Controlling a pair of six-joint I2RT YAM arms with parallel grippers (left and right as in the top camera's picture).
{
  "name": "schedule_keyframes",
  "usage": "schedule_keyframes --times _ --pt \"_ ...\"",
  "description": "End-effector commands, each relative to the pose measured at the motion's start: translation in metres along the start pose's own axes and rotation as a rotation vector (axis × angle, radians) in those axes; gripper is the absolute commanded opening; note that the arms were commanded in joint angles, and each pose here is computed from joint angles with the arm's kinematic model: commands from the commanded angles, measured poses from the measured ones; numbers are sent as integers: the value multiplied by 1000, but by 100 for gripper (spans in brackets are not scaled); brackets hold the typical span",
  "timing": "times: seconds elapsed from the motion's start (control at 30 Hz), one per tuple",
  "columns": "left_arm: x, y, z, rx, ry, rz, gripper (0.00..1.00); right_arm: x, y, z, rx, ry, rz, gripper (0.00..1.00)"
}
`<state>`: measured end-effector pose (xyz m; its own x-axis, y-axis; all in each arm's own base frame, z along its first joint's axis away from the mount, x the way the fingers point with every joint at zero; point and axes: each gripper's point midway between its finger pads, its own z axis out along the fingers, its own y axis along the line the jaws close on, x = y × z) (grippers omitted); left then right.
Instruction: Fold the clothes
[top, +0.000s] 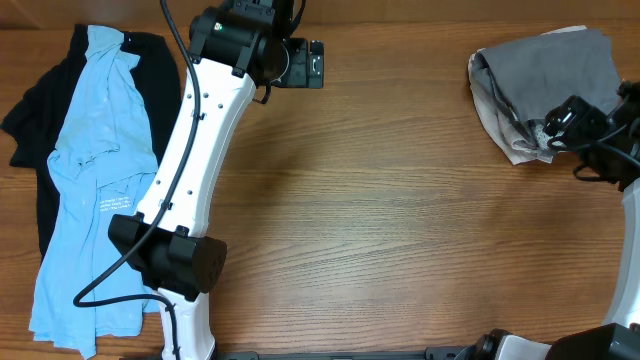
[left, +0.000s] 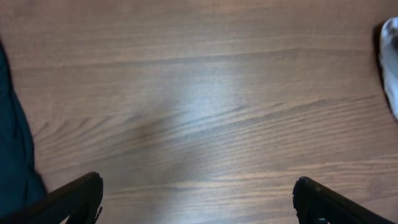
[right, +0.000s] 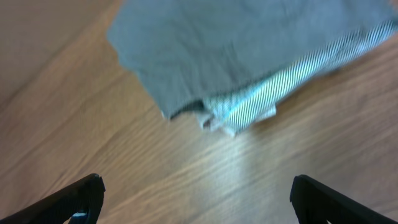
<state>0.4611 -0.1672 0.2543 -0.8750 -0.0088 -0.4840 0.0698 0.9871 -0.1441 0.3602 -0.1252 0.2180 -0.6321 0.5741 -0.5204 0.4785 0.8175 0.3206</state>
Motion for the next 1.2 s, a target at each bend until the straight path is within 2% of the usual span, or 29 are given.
schedule_keyframes --times 0.0,0.27,0.5,0.6,0.77,0.87,0.97,1.17 --pt "3 0 -3 4 13 -7 100 -20 0 -2 20 -77 -39 100" --pt "5 0 -3 1 21 -1 100 -38 -3 34 11 -103 -36 100" --pt "2 0 -3 2 8 10 100 -35 -30 84 108 -56 6 100" --pt "0 -1 -3 5 -2 10 100 -34 -39 119 118 -41 8 100" --pt "-2 -1 -3 7 -8 11 100 -12 -56 169 142 41 26 96" --pt "-3 -2 -3 8 -11 10 100 12 -71 199 177 111 93 100" --pt "-4 -2 -3 9 -14 10 100 13 -72 204 174 111 114 100" --pt "-3 -2 -3 9 -11 9 100 -33 -51 164 147 28 99 100"
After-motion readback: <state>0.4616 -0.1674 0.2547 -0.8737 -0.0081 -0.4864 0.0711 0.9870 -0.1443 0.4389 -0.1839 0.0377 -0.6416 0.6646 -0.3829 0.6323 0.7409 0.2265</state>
